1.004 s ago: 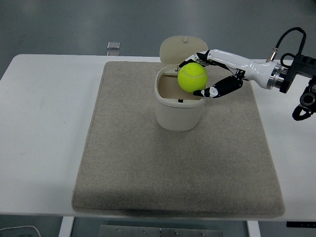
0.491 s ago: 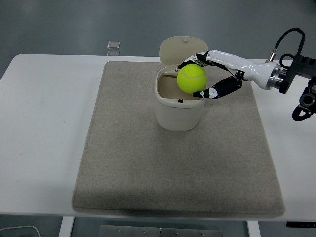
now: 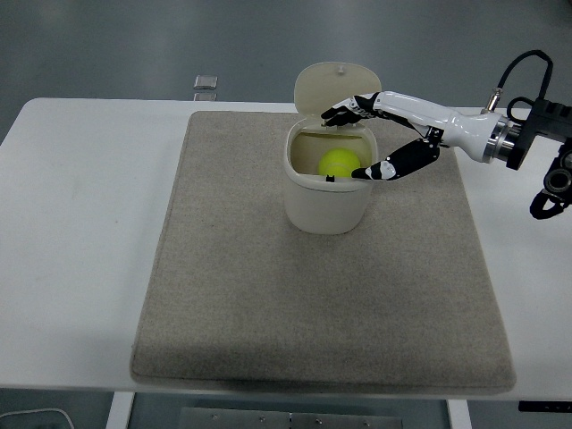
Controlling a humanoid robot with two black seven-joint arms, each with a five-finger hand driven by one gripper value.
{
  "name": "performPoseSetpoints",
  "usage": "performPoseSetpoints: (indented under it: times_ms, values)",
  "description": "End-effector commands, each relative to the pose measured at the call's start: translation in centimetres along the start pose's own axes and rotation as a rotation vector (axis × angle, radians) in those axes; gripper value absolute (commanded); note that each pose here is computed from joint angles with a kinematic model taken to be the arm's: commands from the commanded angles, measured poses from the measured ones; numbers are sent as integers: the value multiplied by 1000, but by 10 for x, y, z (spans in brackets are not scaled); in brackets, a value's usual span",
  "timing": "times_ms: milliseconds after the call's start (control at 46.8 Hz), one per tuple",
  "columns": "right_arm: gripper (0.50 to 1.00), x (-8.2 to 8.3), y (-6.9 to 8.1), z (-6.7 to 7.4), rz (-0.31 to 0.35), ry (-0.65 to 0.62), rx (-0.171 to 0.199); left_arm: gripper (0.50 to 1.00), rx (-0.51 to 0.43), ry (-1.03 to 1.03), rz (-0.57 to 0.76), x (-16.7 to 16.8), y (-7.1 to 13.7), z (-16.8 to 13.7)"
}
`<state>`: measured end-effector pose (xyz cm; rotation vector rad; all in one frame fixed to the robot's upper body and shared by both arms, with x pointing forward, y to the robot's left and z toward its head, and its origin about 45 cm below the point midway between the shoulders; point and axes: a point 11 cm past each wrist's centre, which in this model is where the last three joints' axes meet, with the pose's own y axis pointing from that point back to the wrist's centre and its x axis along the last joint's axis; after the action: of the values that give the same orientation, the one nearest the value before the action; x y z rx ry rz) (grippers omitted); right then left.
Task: Pick up the tennis ball and place it in the box.
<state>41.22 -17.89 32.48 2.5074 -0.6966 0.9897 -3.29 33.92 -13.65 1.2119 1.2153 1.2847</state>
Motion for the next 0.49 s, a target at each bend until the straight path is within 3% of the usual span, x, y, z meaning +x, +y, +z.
performPoseSetpoints:
  times_ms: [0, 64, 192, 321, 470]
  values:
    - [862, 2, 2, -1, 3, -39, 4, 992, 0, 0, 0, 0, 0, 0]
    - [897, 3, 4, -1, -2, -101, 8, 992, 0, 0, 0, 0, 0, 0]
    - [899, 7, 17, 4, -24, -223, 2, 992, 0, 0, 0, 0, 0, 0]
    - [899, 11, 31, 10, -45, -268, -16, 992, 0, 0, 0, 0, 0, 0]
    - [899, 14, 39, 20, -8, -361, -26, 992, 0, 0, 0, 0, 0, 0]
